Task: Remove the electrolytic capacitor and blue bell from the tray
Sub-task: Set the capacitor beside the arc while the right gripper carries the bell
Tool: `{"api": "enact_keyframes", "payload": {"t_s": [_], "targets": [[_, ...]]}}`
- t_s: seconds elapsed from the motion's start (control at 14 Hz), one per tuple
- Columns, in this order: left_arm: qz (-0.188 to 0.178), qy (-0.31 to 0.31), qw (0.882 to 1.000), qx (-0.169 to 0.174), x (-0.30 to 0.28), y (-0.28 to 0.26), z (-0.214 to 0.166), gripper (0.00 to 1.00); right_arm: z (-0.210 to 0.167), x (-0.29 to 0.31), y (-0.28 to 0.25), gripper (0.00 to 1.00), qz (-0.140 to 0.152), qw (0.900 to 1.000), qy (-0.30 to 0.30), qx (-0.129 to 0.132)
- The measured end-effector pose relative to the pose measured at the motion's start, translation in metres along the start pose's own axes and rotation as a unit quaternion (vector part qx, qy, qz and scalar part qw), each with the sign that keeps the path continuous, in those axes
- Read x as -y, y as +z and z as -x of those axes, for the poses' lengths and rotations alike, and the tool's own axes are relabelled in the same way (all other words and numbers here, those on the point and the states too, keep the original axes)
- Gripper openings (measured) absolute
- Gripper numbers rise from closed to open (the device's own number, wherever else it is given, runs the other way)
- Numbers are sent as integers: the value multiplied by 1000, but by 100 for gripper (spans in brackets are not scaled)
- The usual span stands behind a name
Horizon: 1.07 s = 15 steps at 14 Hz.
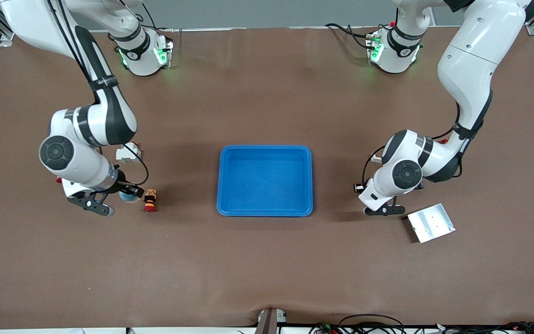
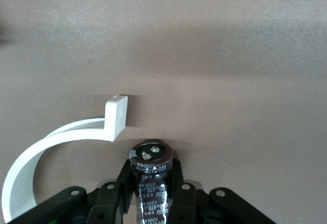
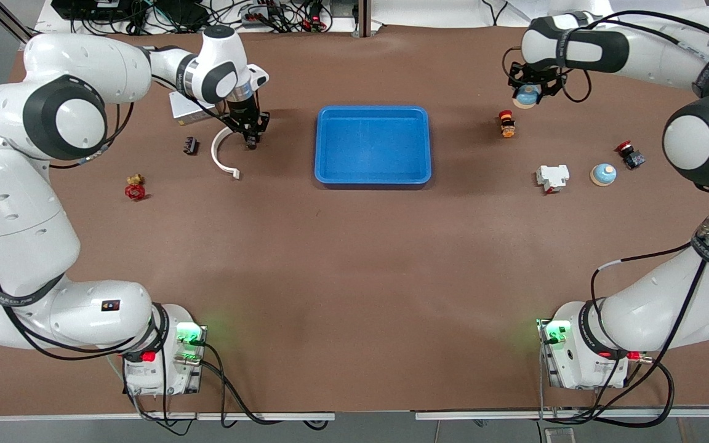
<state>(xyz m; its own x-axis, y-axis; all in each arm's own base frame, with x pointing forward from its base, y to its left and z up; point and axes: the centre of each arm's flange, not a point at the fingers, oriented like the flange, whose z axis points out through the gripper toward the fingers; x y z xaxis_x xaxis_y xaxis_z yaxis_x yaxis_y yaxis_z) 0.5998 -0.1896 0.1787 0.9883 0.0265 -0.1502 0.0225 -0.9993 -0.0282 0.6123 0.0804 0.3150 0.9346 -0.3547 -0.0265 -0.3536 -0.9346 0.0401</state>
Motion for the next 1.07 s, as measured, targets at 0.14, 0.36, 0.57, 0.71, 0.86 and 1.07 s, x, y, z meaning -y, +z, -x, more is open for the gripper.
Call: {"api": "enact_keyframes", "payload": {"t_s": [0.14, 0.36, 0.57, 0.71, 0.86, 1.07], "targets": [[0, 2, 1000, 2, -2, 1, 2, 33, 3, -21, -6, 64, -1, 1000, -8, 2], [1, 1, 1000, 1, -2, 1, 2, 33, 10, -46, -12, 64, -4, 1000, -18, 5], [1, 0, 1000, 2, -1, 1, 2, 33, 9, -64, -2, 64, -26, 999, -26, 7], [1, -1, 1000, 2, 0, 1, 2, 37, 10, -80, 11, 64, -33, 999, -36, 4], [1, -3, 1000, 3, 2, 2, 2, 44, 11, -99, 26, 64, -35, 998, -45, -6], [2, -7, 1000, 3, 6, 2, 1, 68, 19, -113, 48, 64, -38, 998, -48, -23]]}}
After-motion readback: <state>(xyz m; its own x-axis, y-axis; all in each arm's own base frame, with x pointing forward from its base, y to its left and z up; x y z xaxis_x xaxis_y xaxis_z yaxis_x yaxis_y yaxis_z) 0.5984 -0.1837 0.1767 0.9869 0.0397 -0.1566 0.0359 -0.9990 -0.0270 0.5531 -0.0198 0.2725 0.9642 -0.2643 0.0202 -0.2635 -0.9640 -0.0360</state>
